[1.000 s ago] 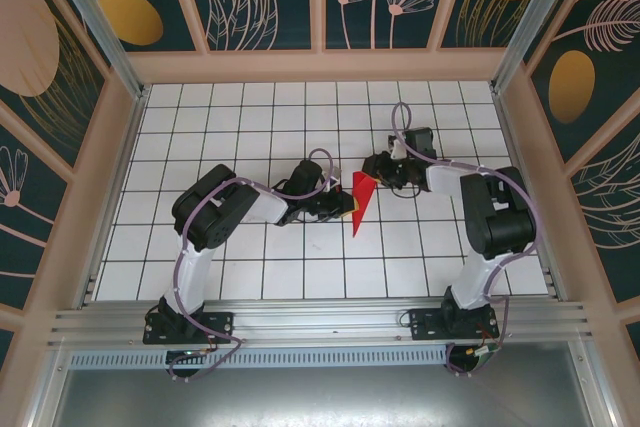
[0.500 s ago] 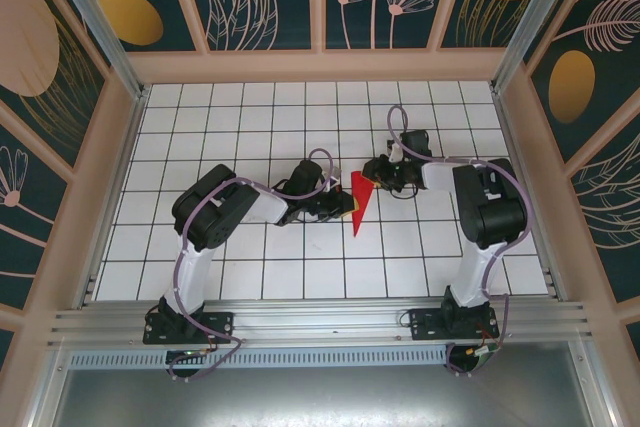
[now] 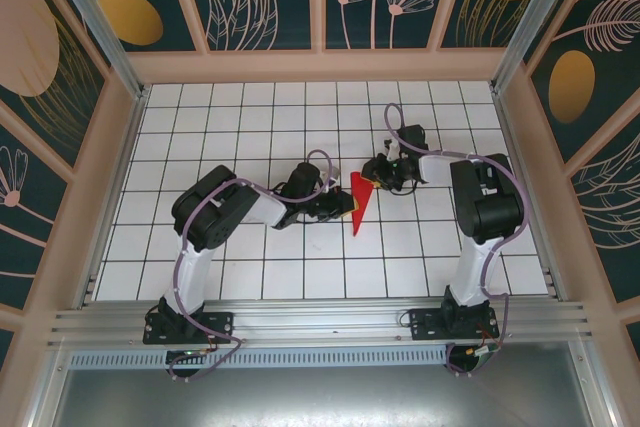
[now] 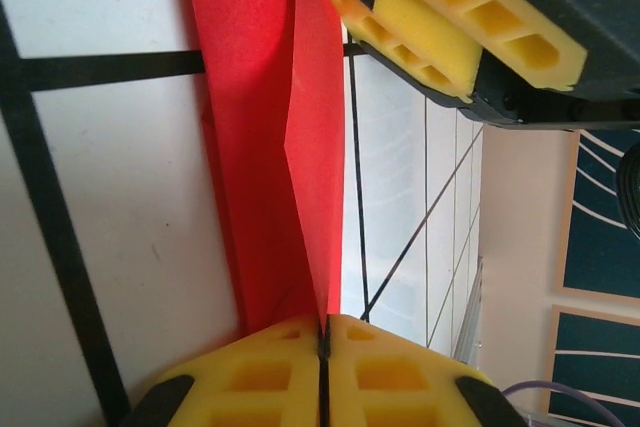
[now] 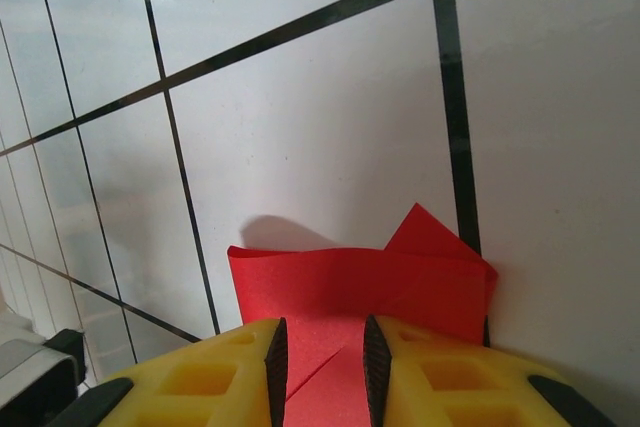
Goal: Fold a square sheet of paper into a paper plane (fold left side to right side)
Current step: Fold the wing for the fifth time at the center of the table.
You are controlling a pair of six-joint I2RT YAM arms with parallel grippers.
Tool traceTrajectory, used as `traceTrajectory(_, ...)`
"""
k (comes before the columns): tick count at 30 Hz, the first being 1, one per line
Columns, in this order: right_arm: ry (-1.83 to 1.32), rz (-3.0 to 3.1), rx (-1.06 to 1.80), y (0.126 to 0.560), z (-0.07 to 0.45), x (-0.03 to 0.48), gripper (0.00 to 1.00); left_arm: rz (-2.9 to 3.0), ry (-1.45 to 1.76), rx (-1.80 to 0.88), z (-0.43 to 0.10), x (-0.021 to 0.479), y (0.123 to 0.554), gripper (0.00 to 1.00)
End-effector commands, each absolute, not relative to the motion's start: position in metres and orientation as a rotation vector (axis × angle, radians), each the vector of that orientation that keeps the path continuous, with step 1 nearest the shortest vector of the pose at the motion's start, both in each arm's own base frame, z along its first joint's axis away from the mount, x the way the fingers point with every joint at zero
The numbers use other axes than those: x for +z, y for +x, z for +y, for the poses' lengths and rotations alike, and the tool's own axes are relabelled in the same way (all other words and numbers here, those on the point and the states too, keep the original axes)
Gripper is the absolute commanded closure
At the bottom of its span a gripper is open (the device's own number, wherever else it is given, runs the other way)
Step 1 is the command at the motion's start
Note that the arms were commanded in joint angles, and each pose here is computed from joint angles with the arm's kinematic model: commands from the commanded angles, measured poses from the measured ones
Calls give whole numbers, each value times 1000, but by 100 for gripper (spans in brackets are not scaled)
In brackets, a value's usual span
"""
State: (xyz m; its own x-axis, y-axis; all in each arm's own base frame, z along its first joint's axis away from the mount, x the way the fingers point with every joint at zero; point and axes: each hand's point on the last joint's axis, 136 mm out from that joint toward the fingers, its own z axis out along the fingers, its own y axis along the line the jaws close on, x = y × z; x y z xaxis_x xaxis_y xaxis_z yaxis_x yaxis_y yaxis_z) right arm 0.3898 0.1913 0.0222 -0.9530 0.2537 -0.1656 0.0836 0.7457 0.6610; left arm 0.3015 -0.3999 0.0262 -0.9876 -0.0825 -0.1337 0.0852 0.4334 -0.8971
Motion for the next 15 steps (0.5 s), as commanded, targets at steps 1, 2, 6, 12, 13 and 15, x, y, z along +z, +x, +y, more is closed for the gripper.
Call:
traceTrajectory(1, 311, 2831, 816, 374, 172, -17, 70, 2527, 29, -1551, -389, 33, 291, 79)
traceTrajectory(2, 313, 2833, 815, 374, 171, -18, 70, 2511, 36, -1552, -387, 40, 291, 73)
traceTrajectory(6, 305, 2822, 838, 374, 175, -15, 71, 2478, 41, -1497, -375, 62, 294, 63)
traceTrajectory(12, 289, 2814, 846, 376, 178, -12, 71, 2425, 161, -1567, -387, 96, 290, 69)
traceTrajectory(13, 290, 2816, 847, 376, 179, -13, 71, 2427, 187, -1590, -394, 98, 289, 70)
traceTrajectory(15, 286, 2814, 851, 376, 180, -13, 71, 2456, 221, -1621, -405, 92, 283, 71)
